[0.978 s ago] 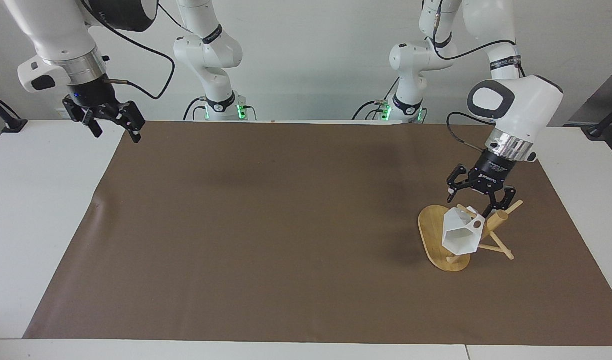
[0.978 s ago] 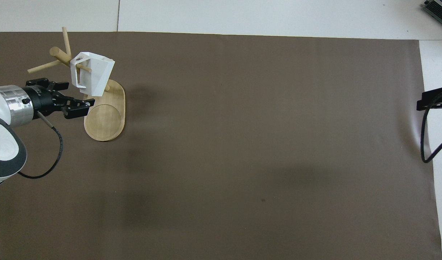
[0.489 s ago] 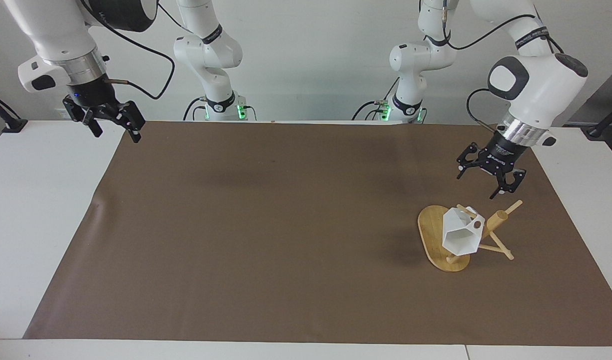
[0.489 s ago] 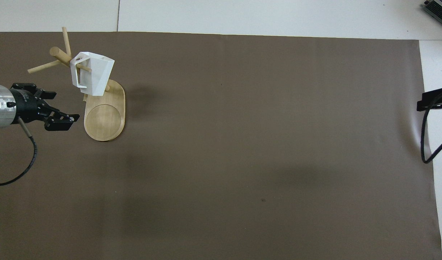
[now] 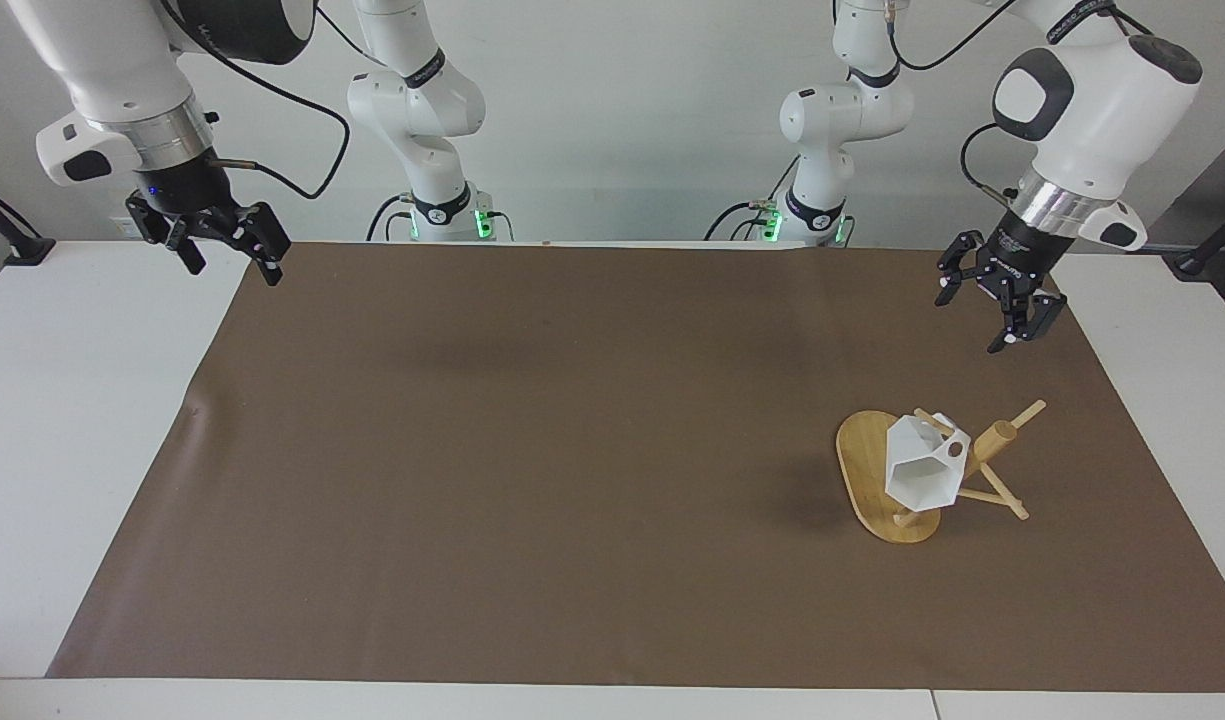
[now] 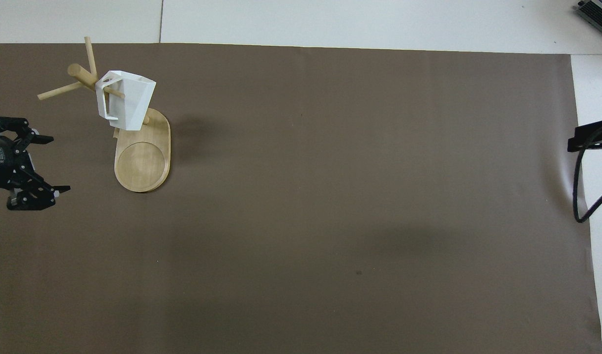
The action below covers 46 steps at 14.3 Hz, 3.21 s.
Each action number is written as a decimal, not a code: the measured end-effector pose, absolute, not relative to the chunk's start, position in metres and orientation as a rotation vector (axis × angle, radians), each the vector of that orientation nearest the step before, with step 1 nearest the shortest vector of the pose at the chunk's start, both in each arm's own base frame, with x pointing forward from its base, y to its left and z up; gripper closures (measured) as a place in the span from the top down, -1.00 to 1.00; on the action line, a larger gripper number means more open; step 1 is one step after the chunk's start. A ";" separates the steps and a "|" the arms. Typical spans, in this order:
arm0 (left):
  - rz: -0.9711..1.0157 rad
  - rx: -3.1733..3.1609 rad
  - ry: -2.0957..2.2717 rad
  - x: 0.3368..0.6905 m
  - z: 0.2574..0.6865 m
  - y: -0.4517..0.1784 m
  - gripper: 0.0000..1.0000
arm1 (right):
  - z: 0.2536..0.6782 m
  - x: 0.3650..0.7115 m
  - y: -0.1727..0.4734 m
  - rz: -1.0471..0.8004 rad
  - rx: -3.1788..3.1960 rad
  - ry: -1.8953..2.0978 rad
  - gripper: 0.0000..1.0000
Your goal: Hang cup on rack
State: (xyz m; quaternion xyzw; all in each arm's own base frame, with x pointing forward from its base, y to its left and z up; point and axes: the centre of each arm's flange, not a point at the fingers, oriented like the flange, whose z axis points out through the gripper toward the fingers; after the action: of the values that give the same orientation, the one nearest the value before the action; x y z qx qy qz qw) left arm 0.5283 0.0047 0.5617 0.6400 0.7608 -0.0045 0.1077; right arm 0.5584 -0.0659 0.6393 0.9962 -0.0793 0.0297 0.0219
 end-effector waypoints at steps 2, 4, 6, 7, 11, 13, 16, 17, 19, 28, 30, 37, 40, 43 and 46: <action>0.010 2.070 2.072 0.527 0.579 0.020 1.00 | 0.638 0.557 -0.066 0.076 3.087 -0.246 1.00; 0.047 2.288 1.848 0.525 0.591 0.029 1.00 | 0.636 0.554 -0.065 0.036 3.089 -0.246 1.00; 0.101 2.514 1.612 0.524 0.597 0.033 1.00 | 0.636 0.552 -0.065 0.021 3.089 -0.246 1.00; 0.119 2.605 1.492 0.523 0.600 0.033 1.00 | 0.636 0.552 -0.065 0.019 3.089 -0.246 1.00; 0.186 2.849 0.999 0.524 0.618 0.034 1.00 | 0.636 0.552 -0.065 0.016 3.089 -0.246 1.00; 0.222 2.959 0.742 0.524 0.624 0.036 1.00 | 0.636 0.552 -0.065 0.016 3.089 -0.247 1.00; 0.224 3.065 0.516 0.522 0.629 0.032 1.00 | 0.636 0.552 -0.065 0.016 3.089 -0.247 1.00; 0.213 3.090 0.465 0.522 0.630 0.028 1.00 | 0.636 0.552 -0.065 0.016 3.089 -0.247 1.00; 0.171 3.117 0.355 0.522 0.635 0.012 1.00 | 0.636 0.552 -0.065 0.016 3.089 -0.247 1.00; -0.015 3.154 0.069 0.519 0.658 -0.035 1.00 | 0.636 0.552 -0.065 0.017 3.089 -0.247 1.00; -0.010 3.154 0.066 0.518 0.659 -0.034 1.00 | 0.636 0.552 -0.065 0.017 3.089 -0.246 1.00; -0.014 3.142 0.071 0.514 0.662 -0.033 1.00 | 0.636 0.552 -0.065 0.017 3.089 -0.246 1.00; -0.017 3.135 0.072 0.513 0.663 -0.033 1.00 | 0.636 0.552 -0.065 0.017 3.089 -0.246 1.00; -0.024 3.133 0.070 0.511 0.664 -0.033 1.00 | 0.636 0.552 -0.065 0.017 3.089 -0.246 1.00; -0.028 3.133 0.064 0.509 0.665 -0.034 1.00 | 0.636 0.552 -0.065 0.016 3.089 -0.246 1.00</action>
State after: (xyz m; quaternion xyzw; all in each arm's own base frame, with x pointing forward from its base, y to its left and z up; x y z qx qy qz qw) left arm 0.5091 -0.0340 0.6654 0.9997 0.0203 -0.0090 0.0040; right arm 0.5516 -0.0649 0.6361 0.9966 -0.0795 0.0053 0.0212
